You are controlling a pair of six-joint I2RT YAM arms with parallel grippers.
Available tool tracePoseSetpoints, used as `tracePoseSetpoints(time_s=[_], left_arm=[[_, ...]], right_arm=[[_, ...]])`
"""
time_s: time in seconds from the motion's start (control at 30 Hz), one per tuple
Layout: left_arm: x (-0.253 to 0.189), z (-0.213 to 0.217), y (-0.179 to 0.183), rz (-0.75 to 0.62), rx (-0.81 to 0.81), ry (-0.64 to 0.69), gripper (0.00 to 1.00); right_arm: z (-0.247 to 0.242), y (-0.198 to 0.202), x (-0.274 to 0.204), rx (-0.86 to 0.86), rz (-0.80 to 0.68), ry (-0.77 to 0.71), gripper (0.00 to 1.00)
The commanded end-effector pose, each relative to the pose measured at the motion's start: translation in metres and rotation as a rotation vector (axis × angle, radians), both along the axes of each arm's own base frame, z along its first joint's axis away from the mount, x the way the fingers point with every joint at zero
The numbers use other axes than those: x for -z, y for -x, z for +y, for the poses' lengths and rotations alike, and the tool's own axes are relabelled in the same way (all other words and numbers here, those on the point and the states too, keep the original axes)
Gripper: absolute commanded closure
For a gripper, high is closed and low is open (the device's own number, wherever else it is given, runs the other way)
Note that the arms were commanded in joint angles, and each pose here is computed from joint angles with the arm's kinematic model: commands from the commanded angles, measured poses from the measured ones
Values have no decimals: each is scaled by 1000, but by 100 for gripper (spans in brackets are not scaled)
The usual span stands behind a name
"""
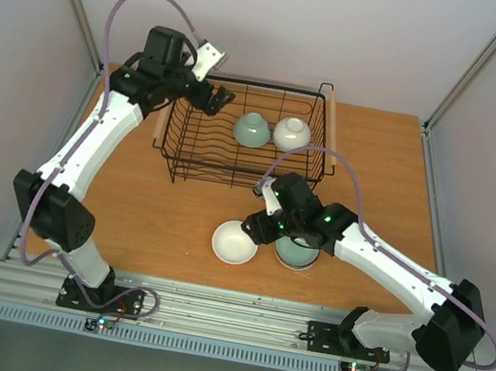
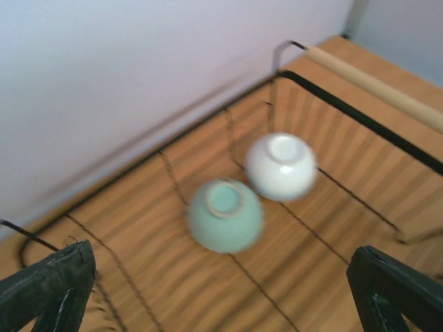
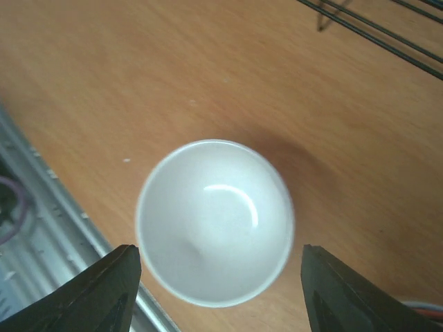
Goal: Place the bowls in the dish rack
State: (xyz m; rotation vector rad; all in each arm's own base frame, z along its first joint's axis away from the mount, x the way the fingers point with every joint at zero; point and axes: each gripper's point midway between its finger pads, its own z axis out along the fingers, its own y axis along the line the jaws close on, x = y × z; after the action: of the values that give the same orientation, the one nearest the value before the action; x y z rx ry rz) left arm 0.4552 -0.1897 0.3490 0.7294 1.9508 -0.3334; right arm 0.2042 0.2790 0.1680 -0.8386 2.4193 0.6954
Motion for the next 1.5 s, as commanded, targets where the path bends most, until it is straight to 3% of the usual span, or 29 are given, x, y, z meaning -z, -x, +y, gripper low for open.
tracePoseSetpoints(time_s=[0.0, 0.17, 0.33, 0.53, 0.73, 0.9, 1.1, 1.27, 1.47], left_arm=[[27, -26, 67, 257, 166, 137, 1], [32, -30, 128, 341, 310, 187, 1], [37, -25, 161, 370, 344, 200, 1], [48, -19, 164, 373, 326, 169, 1], [53, -20, 162, 375, 324, 180, 0], [53, -19, 162, 377, 317, 178, 1], [53, -17, 162, 372, 309, 176, 1], [55, -14, 160, 367, 296, 177, 1], [53, -14, 160, 374, 294, 197, 1]], right_arm=[[-14, -12, 13, 53, -16, 140, 35], [-13, -29, 39, 69, -15, 251, 37], [-3, -36, 63, 46, 12, 295, 39], [-1, -40, 80, 39, 26, 331, 43], [-4, -42, 93, 45, 31, 369, 55], [-6, -40, 103, 42, 49, 392, 71], [-6, -39, 107, 35, 61, 395, 76], [-5, -38, 104, 37, 57, 388, 98], [-2, -37, 65, 29, -13, 315, 99]])
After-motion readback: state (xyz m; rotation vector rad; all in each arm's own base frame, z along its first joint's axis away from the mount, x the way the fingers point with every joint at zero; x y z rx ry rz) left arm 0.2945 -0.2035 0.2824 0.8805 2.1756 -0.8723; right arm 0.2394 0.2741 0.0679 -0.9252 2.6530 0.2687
